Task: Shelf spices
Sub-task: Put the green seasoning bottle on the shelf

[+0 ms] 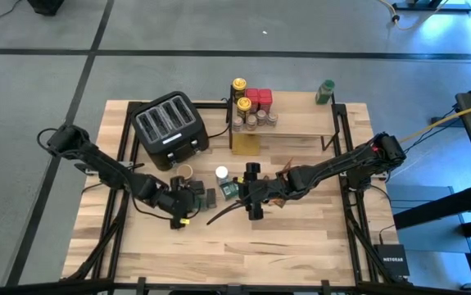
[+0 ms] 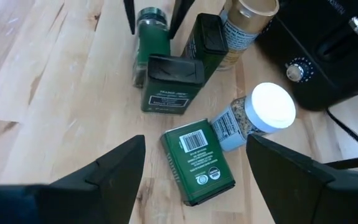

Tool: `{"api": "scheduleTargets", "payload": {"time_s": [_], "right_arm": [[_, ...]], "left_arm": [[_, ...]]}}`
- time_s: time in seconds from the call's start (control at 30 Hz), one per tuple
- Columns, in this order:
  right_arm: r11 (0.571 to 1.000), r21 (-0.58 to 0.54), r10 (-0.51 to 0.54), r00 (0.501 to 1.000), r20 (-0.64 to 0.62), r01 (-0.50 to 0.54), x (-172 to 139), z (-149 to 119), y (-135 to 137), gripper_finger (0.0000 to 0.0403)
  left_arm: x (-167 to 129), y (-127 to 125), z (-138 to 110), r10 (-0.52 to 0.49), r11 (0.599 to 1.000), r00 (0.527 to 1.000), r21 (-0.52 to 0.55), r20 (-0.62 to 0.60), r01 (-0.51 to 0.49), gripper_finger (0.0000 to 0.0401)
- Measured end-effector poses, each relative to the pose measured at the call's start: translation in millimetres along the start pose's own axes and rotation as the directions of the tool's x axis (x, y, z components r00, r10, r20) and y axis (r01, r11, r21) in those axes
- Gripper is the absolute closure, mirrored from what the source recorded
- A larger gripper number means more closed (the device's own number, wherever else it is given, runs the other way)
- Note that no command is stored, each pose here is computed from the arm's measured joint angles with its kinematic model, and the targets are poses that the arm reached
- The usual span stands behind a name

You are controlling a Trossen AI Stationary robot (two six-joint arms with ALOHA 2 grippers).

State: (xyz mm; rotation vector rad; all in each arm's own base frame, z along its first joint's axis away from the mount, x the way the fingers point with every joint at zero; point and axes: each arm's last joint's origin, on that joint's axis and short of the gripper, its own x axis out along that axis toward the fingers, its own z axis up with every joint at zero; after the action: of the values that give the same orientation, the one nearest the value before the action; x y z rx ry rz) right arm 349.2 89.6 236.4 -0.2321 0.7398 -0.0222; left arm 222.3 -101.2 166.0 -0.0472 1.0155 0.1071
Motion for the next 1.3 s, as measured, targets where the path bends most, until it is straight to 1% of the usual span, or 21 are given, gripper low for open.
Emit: {"api": "scheduleTargets", "payload": {"time_s": [0.23, 0.37, 0.43, 0.57, 0.77, 0.8, 0.93, 1.13, 1.3], "right_arm": [[0.997, 0.056, 0.045, 0.999, 0.013, -0.046, 3.1, 0.4, 5.1, 0.0118], [0.996, 0.051, 0.078, 0.996, 0.04, -0.08, 16.4, -0.2, 15.5, 0.0118], [0.992, 0.042, 0.114, 0.992, 0.046, -0.116, 21.9, -1.4, 22.9, 0.0118], [0.99, 0.036, 0.13, 0.989, 0.067, -0.133, 33.6, -3.7, 33.0, 0.0118], [0.987, 0.044, 0.14, 0.969, 0.203, -0.152, 48.0, 2.6, 48.7, 0.0118], [0.988, 0.034, 0.141, 0.966, 0.216, -0.152, 52.4, 3.1, 50.9, 0.0118], [0.988, -0.019, 0.156, 0.967, 0.201, -0.156, 71.5, 8.6, 63.1, 0.0118], [0.978, -0.164, 0.156, 0.976, 0.155, -0.13, 95.8, 37.4, 73.5, 0.0118], [0.956, -0.272, 0.139, 0.986, 0.093, -0.109, 109.3, 52.7, 71.6, 0.0118]], "left_arm": [[-1.6, -12.7, -0.9, -0.065, 0.998, 0.997, 0.023, 0.038, 0.064, 0.0177], [-3.7, -19.4, -2.0, -0.097, 0.995, 0.994, 0.033, 0.056, 0.095, 0.0177], [-4.4, -21.3, -3.1, -0.108, 0.994, 0.993, 0.025, 0.051, 0.107, 0.0177], [-6.4, -26.3, -7.0, -0.119, 0.993, 0.992, 0.021, 0.044, 0.118, 0.0177], [-12.8, -41.0, -16.2, -0.164, 0.986, 0.986, 0.04, 0.042, 0.162, 0.0177], [-14.0, -43.6, -17.9, -0.172, 0.984, 0.984, 0.045, 0.042, 0.17, 0.0177], [-17.4, -50.3, -23.4, -0.191, 0.98, 0.981, 0.06, 0.036, 0.189, 0.0177], [-18.2, -51.6, -25.3, -0.188, 0.98, 0.982, 0.07, 0.033, 0.185, 0.0177], [-18.1, -51.2, -25.4, -0.181, 0.981, 0.983, 0.078, 0.038, 0.177, 0.0177]]}}
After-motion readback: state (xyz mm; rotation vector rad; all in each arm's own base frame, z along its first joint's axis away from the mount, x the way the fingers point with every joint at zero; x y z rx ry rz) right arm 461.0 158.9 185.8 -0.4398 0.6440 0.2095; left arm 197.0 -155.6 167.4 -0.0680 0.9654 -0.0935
